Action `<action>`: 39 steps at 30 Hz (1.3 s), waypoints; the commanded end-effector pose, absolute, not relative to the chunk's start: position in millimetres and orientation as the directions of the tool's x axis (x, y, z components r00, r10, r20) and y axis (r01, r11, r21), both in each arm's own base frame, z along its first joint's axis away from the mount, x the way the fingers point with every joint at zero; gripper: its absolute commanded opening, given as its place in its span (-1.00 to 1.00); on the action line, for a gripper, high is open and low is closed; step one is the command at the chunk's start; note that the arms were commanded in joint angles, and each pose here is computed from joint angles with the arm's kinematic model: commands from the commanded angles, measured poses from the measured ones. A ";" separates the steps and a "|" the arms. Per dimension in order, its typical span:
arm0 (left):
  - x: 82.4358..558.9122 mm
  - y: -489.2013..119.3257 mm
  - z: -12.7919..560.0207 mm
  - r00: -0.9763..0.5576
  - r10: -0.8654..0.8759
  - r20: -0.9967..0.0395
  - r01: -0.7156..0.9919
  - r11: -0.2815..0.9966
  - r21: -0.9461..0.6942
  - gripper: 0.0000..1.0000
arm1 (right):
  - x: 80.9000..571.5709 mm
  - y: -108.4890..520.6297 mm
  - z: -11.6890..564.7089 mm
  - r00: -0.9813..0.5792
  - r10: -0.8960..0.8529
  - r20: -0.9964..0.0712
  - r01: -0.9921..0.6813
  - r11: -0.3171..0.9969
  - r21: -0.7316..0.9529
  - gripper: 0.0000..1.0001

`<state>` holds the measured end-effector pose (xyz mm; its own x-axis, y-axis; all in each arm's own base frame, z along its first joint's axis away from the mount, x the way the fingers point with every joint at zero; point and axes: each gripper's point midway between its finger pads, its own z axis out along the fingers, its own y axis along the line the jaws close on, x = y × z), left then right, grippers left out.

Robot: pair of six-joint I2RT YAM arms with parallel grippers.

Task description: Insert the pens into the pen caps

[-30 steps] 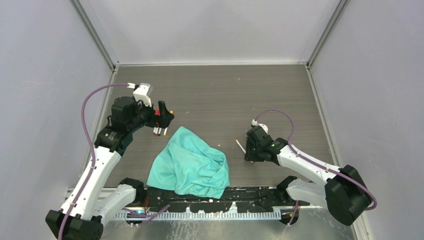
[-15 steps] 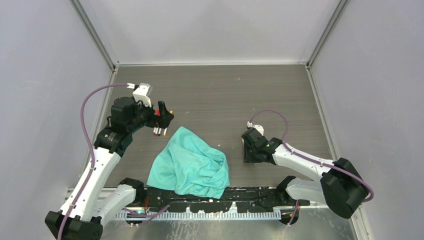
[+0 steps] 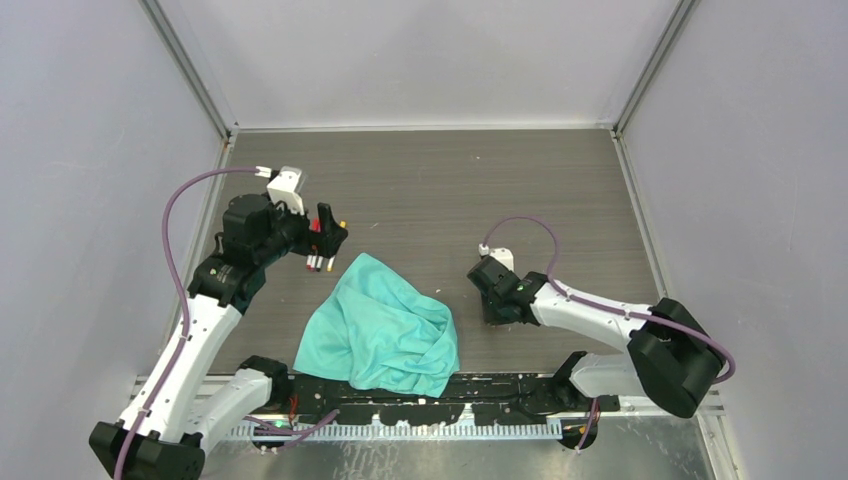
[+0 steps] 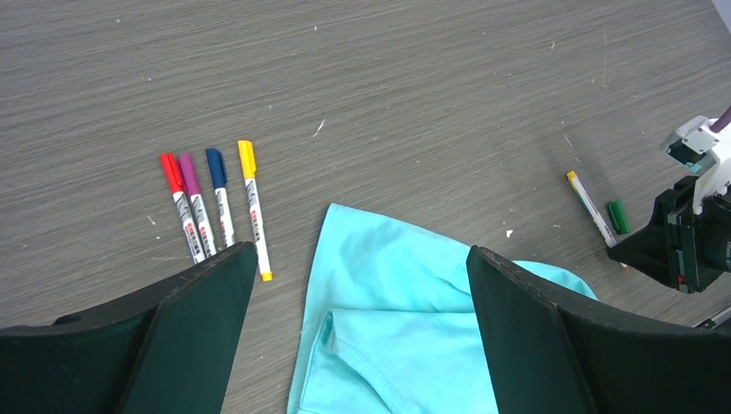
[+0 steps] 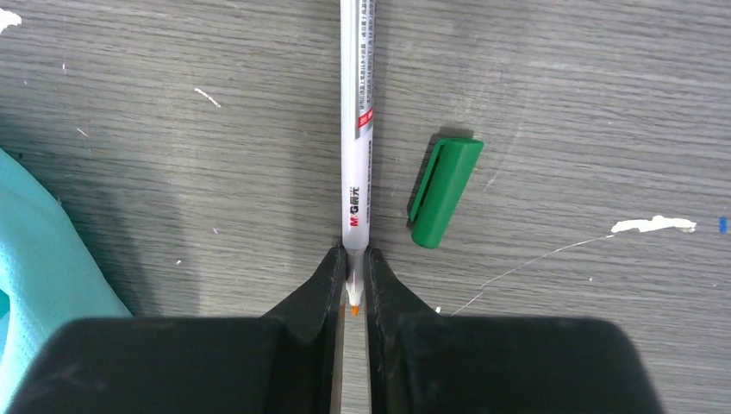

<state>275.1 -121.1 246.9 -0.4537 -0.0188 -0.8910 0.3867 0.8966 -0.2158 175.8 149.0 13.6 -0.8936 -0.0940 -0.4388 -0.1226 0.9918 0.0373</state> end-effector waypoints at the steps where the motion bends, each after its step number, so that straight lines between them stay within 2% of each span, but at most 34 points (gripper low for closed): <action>1: 277.3 -121.9 263.7 -0.381 -0.012 -0.925 0.410 0.894 -0.181 0.89 | 185.5 165.3 16.1 -0.877 -0.118 -0.465 -0.167 0.984 0.065 -0.85; 3: 275.8 -124.6 264.7 -0.371 -0.003 -0.929 0.427 0.887 -0.174 0.89 | 180.8 175.5 16.9 -0.886 -0.146 -0.440 -0.213 0.971 0.105 -0.98; 8: 261.7 -150.8 270.1 -0.310 0.052 -0.949 0.575 0.806 -0.144 0.87 | 179.0 204.7 44.1 -0.864 -0.194 -0.464 -0.329 0.917 0.228 -0.99; 13: 216.6 -200.0 271.0 -0.201 0.128 -0.971 0.809 0.581 -0.091 0.86 | 163.9 231.7 89.1 -0.862 -0.223 -0.456 -0.413 0.830 0.374 -0.99; 18: 168.9 -233.3 266.2 -0.060 0.182 -0.981 0.929 0.371 0.012 0.82 | 129.1 255.2 126.5 -0.878 -0.282 -0.387 -0.466 0.692 0.552 -0.99; 24: 132.6 -259.2 239.2 0.086 0.316 -0.945 0.957 0.239 0.167 0.76 | 93.9 270.6 154.4 -0.877 -0.360 -0.317 -0.476 0.571 0.669 -0.99; 25: 127.2 -262.6 234.2 0.109 0.343 -0.933 0.957 0.218 0.192 0.71 | 89.1 273.4 157.3 -0.876 -0.372 -0.306 -0.474 0.549 0.688 -0.99; 32: 90.7 -283.0 200.8 0.345 0.498 -0.795 0.909 0.034 0.415 0.52 | 63.2 286.4 166.1 -0.851 -0.455 -0.263 -0.477 0.459 0.750 -0.99; 39: 79.6 -293.6 177.4 0.428 0.561 -0.709 0.875 -0.063 0.479 0.40 | 58.1 293.7 174.5 -0.837 -0.479 -0.265 -0.484 0.420 0.768 -0.99</action>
<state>68.1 -291.2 177.3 0.3583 0.5307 -0.7681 0.9222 -0.0733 0.3796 60.4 281.4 148.2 -0.8530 -0.4680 -0.2309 -0.4709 0.4997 0.7270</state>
